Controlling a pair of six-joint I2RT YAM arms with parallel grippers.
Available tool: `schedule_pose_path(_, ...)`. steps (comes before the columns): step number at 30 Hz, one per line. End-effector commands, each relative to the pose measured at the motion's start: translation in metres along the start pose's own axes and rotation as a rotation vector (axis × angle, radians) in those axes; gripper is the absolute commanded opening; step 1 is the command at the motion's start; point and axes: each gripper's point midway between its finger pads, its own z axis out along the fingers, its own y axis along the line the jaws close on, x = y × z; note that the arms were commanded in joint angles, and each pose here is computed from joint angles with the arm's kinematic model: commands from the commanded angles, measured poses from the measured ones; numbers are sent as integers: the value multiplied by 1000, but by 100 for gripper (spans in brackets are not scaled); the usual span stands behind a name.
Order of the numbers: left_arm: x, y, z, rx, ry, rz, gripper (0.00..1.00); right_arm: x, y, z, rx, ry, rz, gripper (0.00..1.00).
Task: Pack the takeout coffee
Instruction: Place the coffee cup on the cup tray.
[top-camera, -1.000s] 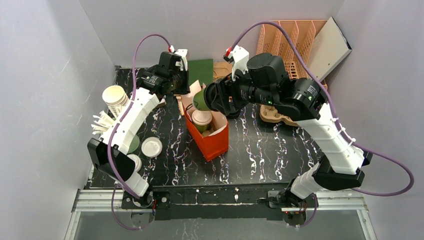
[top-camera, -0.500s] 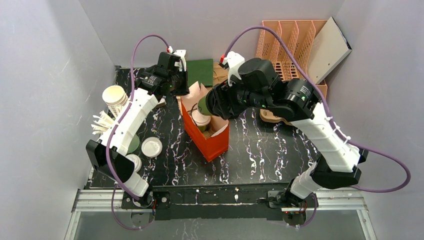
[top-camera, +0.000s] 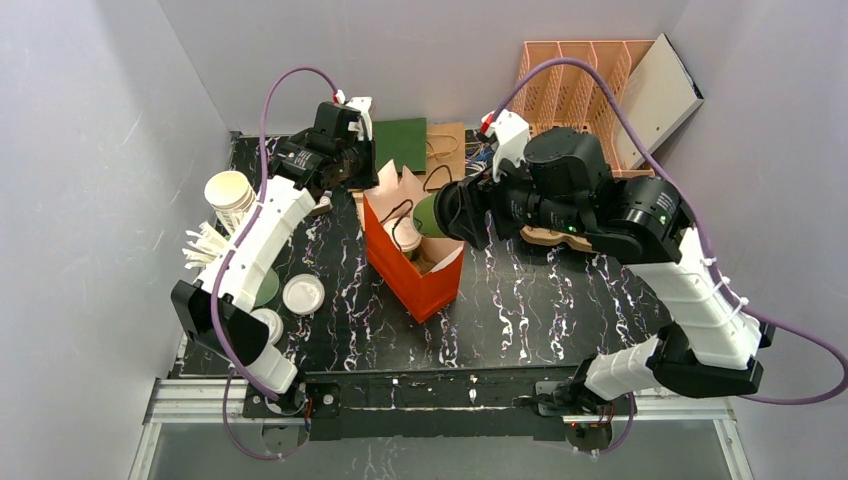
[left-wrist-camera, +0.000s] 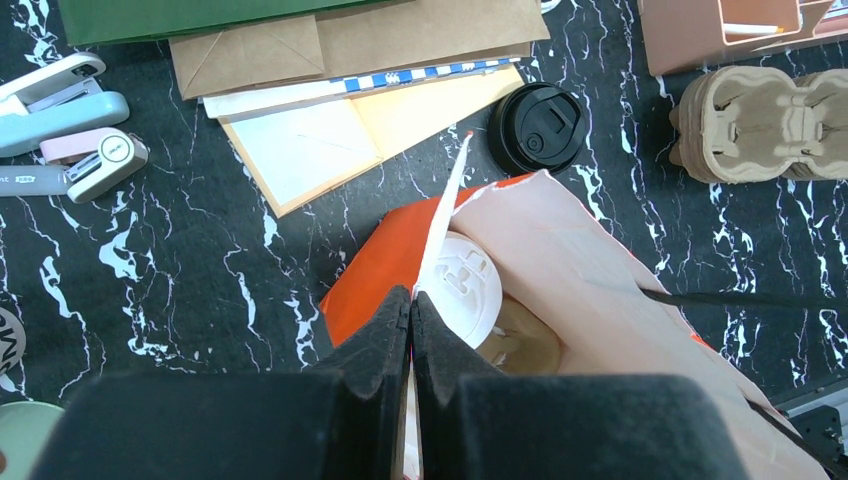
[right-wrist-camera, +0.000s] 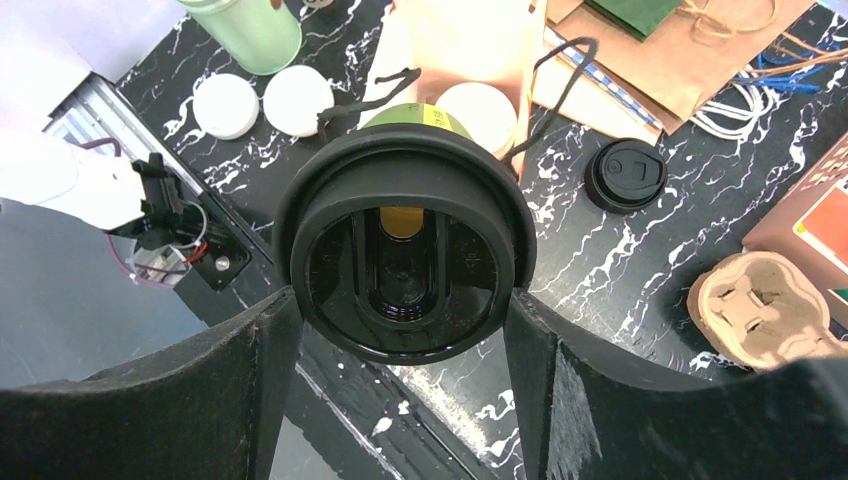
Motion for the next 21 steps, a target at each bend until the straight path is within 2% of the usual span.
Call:
schedule_pose_path(1, -15, -3, -18, 17, -48, 5, 0, 9, 5, 13, -17, 54, -5, 41)
schedule_pose_path(11, -32, -19, -38, 102, -128, -1, 0, 32, -6, 54, 73, 165, -22, 37)
schedule_pose_path(21, -39, -35, -50, 201, -195, -10, 0, 62, -4, 83, 201, 223, -184, 34)
